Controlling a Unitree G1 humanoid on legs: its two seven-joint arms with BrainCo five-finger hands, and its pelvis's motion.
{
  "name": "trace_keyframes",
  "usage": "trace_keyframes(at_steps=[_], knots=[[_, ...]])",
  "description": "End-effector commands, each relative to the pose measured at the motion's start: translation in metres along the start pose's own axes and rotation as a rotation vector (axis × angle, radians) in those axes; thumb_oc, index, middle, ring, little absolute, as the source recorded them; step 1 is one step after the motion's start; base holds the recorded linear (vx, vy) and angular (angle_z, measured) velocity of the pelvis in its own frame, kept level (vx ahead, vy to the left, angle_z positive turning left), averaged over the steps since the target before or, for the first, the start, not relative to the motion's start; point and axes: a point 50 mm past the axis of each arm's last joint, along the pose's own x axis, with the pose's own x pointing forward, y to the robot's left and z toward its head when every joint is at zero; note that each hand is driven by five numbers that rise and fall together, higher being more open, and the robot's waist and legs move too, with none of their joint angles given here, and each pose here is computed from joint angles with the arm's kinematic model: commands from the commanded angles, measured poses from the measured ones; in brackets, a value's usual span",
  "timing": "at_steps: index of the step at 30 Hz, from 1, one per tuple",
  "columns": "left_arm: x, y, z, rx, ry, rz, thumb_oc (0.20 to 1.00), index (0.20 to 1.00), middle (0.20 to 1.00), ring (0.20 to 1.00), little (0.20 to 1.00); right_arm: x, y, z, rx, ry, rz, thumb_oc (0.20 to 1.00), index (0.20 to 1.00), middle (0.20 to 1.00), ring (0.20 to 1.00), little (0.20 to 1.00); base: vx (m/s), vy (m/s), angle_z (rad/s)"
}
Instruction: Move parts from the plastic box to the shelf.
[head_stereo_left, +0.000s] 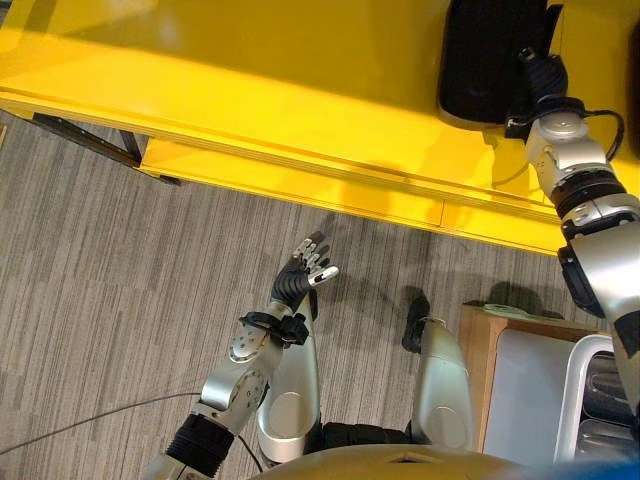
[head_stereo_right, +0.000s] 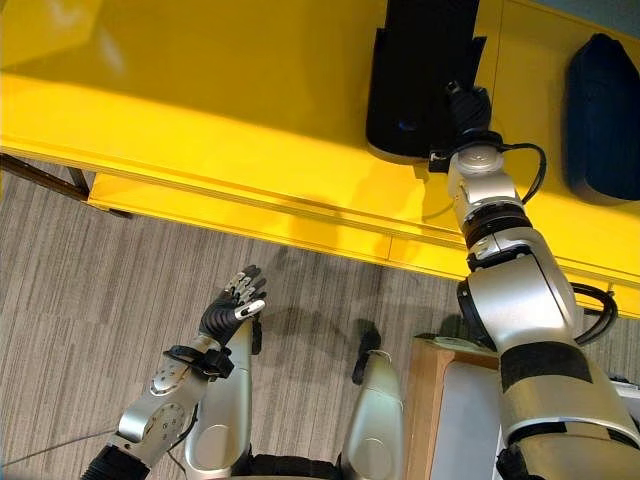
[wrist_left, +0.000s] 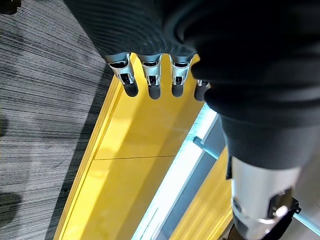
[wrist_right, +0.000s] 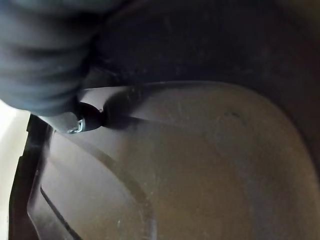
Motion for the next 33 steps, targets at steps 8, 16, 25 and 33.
trace_keyframes(at_steps=[8,16,25,33], knots=[[-0.0044,-0.009,0.0144,-0.027,-0.094,-0.034,1.0,1.0,1.0,1.0,1.0,0.0055,-0.0023,0.0553,0.072,-0.135,-0.035,0.2,0.2,0.2,0.2,0.2,0.0,0.0,0.0],[-0.0054,-0.0069,0.0133,-0.028,-0.09,-0.023,1.0,1.0,1.0,1.0,1.0,0.0058,-0.0038,0.057,0.084,-0.137,-0.043,0.2,0.2,0.2,0.2,0.2,0.0,0.0,0.0],[-0.0063,-0.0053,0.0141,-0.028,-0.092,-0.016,1.0,1.0,1.0,1.0,1.0,0.0056,0.001,0.0559,0.129,-0.119,-0.044,0.2,0.2,0.2,0.2,0.2,0.0,-0.002,-0.02],[-0.0079,-0.0026,0.0127,-0.027,-0.085,-0.003,1.0,1.0,1.0,1.0,1.0,0.0059,-0.0008,0.0539,0.146,-0.103,-0.06,0.2,0.2,0.2,0.2,0.2,0.0,0.0,0.0]])
